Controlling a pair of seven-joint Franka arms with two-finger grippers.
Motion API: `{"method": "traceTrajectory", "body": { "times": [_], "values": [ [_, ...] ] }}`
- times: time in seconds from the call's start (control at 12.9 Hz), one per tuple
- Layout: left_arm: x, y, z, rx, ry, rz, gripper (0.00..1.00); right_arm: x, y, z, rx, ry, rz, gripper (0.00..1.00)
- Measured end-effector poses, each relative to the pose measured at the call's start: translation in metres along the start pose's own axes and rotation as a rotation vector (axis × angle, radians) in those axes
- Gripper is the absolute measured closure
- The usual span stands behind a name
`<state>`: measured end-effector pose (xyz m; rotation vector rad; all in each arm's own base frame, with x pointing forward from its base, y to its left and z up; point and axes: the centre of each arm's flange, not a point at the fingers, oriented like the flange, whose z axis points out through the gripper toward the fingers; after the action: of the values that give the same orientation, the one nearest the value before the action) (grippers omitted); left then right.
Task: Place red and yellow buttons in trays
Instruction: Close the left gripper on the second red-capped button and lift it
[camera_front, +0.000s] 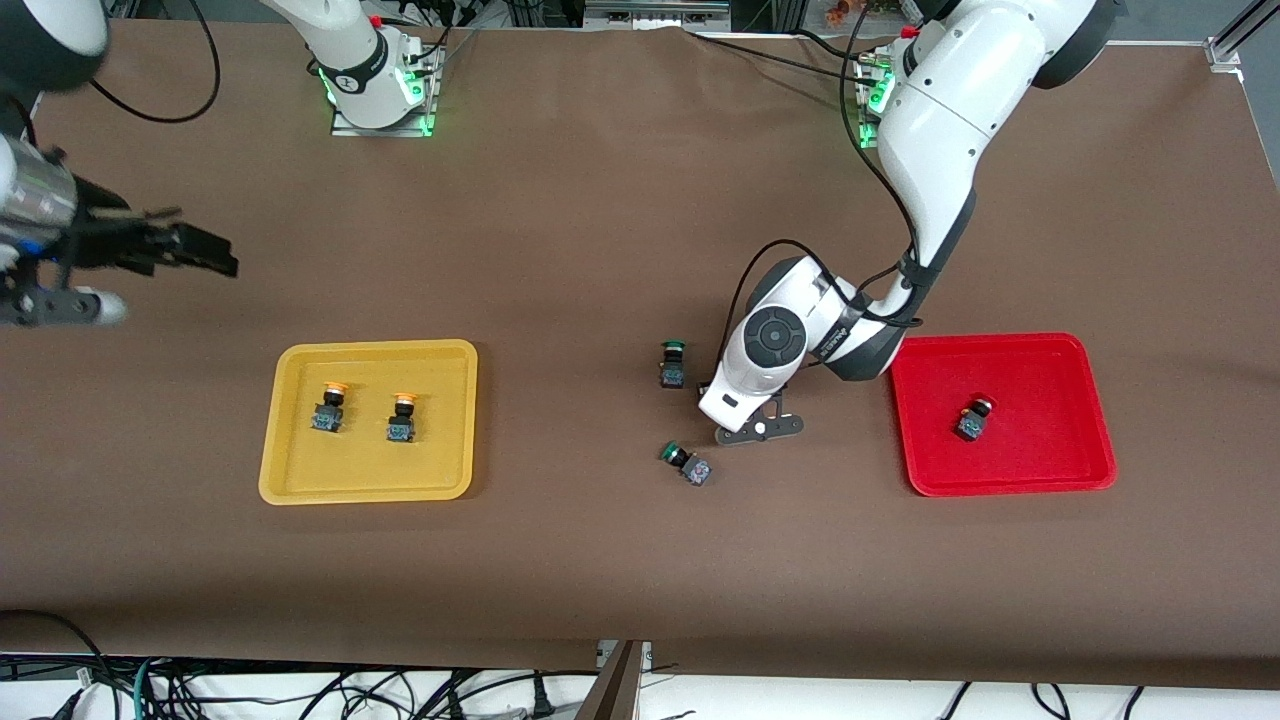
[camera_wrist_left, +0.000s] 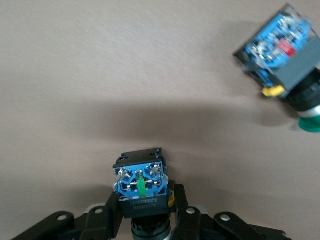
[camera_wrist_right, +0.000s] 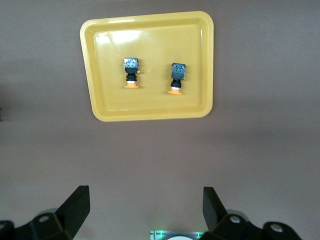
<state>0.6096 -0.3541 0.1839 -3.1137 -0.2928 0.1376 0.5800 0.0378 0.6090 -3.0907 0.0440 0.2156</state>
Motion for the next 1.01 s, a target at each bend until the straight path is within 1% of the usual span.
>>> {"method": "traceTrajectory", "body": {
  "times": [0.08,0.15,0.23,0.31,0.39,0.54,0.7,0.85,1.01],
  "values": [
    [0.007,-0.014,-0.011,0.046,-0.005,-0.008,0.56,-0.014,0.01,-0.016,0.01,0.023,0.01,0.0],
    [0.017,-0.035,-0.028,0.112,-0.01,-0.009,0.56,-0.026,0.02,-0.03,0.017,0.043,0.019,0.0],
    [0.029,-0.063,-0.049,0.17,-0.029,0.006,0.56,-0.036,0.028,-0.039,0.017,0.053,0.027,0.0],
    [0.04,-0.095,-0.07,0.21,-0.062,0.051,0.56,-0.043,0.034,-0.042,0.007,0.053,0.034,0.0],
    [0.053,-0.128,-0.088,0.228,-0.093,0.107,0.56,-0.046,0.036,-0.041,-0.004,0.047,0.034,0.0],
    [0.079,-0.192,-0.11,0.22,-0.126,0.206,0.56,-0.047,0.024,-0.033,-0.031,0.022,0.012,0.0],
    [0.104,-0.26,-0.107,0.199,-0.163,0.352,0.56,-0.047,0.013,-0.029,-0.046,0.012,-0.005,0.0],
    [0.125,-0.325,-0.093,0.148,-0.168,0.516,0.56,-0.047,0.014,-0.027,-0.049,-0.002,-0.003,0.0],
    [0.138,-0.381,-0.059,0.096,-0.151,0.642,0.56,-0.044,0.017,-0.023,-0.051,-0.012,0.003,0.0]
  ]
}}
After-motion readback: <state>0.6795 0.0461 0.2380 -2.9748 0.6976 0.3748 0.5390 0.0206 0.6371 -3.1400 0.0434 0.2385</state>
